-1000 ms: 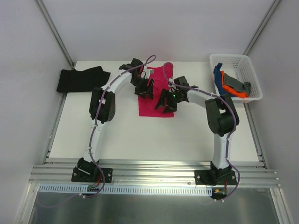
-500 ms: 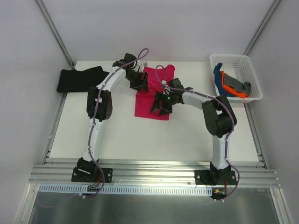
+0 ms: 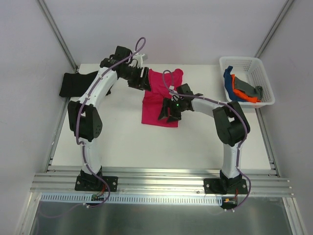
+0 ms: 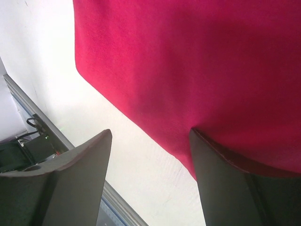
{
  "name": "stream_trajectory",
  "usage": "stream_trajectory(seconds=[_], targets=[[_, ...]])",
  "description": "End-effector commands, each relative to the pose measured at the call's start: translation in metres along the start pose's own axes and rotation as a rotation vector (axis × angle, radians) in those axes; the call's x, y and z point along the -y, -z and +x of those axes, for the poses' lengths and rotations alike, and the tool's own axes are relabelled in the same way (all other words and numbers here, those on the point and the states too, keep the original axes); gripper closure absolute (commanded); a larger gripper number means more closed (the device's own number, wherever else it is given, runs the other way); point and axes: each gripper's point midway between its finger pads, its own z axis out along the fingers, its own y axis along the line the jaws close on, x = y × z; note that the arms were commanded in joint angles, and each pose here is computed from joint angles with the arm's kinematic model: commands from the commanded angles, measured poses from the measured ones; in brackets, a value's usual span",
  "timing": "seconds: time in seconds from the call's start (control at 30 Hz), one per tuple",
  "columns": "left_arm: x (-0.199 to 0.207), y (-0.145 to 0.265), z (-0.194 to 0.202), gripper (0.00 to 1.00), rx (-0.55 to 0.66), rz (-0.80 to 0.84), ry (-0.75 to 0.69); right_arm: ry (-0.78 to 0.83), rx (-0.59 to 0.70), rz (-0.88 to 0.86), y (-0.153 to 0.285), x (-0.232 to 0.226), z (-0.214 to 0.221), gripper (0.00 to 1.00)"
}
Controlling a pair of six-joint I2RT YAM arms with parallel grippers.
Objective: Fold and stack the t-shirts
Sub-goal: Fold the tshirt
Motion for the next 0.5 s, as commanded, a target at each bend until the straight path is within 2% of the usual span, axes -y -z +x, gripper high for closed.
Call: stream_trajectory(seconds=[0.0,0.13,0.23,0.47], targets=[[-0.007,-0.019,0.045,0.43,-0.133,0.050,0.102,0.010,-0.029,0.072,0.000,0.015,0.013,0.28],[-0.021,-0.045,0.072,0.44,-0.222,0.075,0.170,0.001,-0.036,0.073,-0.004,0.016,0.014,0.28],[-0.029,-0.064,0.076,0.44,-0.250,0.083,0.192,0.001,-0.034,0.072,-0.003,0.015,0.013,0.28],[-0.056,-0.096,0.057,0.44,-0.229,0.059,0.167,-0.001,-0.044,0.081,-0.003,0.018,0.017,0.28]])
